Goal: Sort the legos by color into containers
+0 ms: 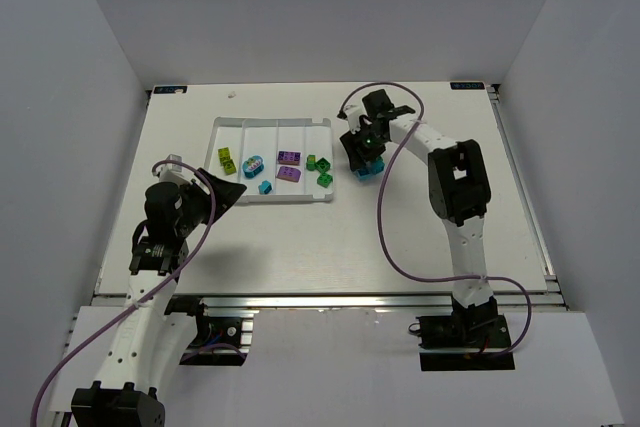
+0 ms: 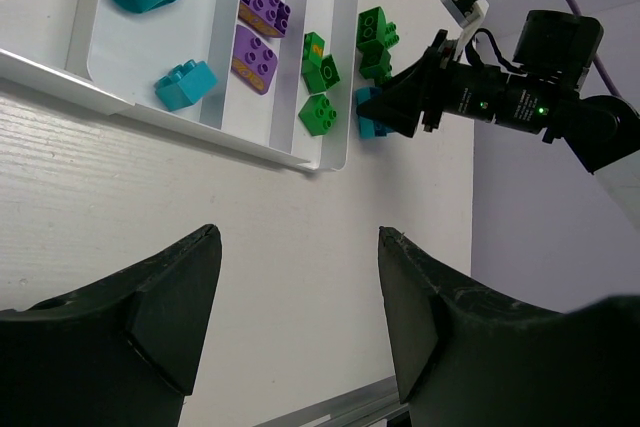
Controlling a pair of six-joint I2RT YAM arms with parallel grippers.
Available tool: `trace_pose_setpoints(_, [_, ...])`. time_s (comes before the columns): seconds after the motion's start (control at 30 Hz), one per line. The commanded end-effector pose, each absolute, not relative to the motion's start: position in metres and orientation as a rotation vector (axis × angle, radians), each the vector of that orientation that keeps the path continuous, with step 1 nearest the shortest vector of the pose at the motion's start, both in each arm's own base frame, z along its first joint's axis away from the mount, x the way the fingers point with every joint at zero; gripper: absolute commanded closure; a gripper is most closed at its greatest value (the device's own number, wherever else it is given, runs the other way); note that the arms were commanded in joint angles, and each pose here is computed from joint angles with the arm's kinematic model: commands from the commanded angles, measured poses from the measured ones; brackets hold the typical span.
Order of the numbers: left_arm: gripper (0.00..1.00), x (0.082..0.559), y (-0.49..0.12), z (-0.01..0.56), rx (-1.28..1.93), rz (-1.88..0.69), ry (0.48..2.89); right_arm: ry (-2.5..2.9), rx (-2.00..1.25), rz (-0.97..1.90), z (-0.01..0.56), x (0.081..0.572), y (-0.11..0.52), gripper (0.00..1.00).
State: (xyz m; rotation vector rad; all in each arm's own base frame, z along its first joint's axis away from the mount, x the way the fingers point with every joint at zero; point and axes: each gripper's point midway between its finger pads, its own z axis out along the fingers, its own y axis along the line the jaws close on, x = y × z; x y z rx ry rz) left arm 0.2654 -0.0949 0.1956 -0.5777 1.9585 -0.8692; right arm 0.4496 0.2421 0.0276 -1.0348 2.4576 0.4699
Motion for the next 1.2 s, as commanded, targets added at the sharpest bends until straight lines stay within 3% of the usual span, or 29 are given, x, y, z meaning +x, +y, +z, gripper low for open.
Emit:
trace_pose_setpoints(0.0, [0.27,0.266,-0.096,0.203,-0.564,-0.877,1.941,2.417,-1.063,0.433,0.030,0.453,0.246,0.43])
trace_pose_setpoints(0.13, [0.27,0.266,-0.096,0.204,-0.562,-0.872,1.939,2.386,-1.097,0.412,0.039,0.451,0.242,0.55])
trace_pose_setpoints(0.27, [0.27,0.266,-0.096,0.206,-0.556,-0.876,1.931,2.308,-1.134,0.433,0.070,0.445,0.244,0.82])
trace_pose_setpoints(0.43, [0.27,0.266,-0.096,0.208,-0.547,-0.878,1.919,2.151,-1.192,0.600,0.129,0.429,0.271,0.98])
trace_pose_setpoints(0.8, [0.27,0.262,-0.092,0.221,-0.531,-0.851,1.890,1.727,-1.481,0.996,0.197,0.355,0.406,1.00])
trace_pose_setpoints(1.17, [0.27,0.254,-0.088,0.227,-0.549,-0.846,1.854,1.567,-1.352,1.060,0.206,0.370,0.501,1.00])
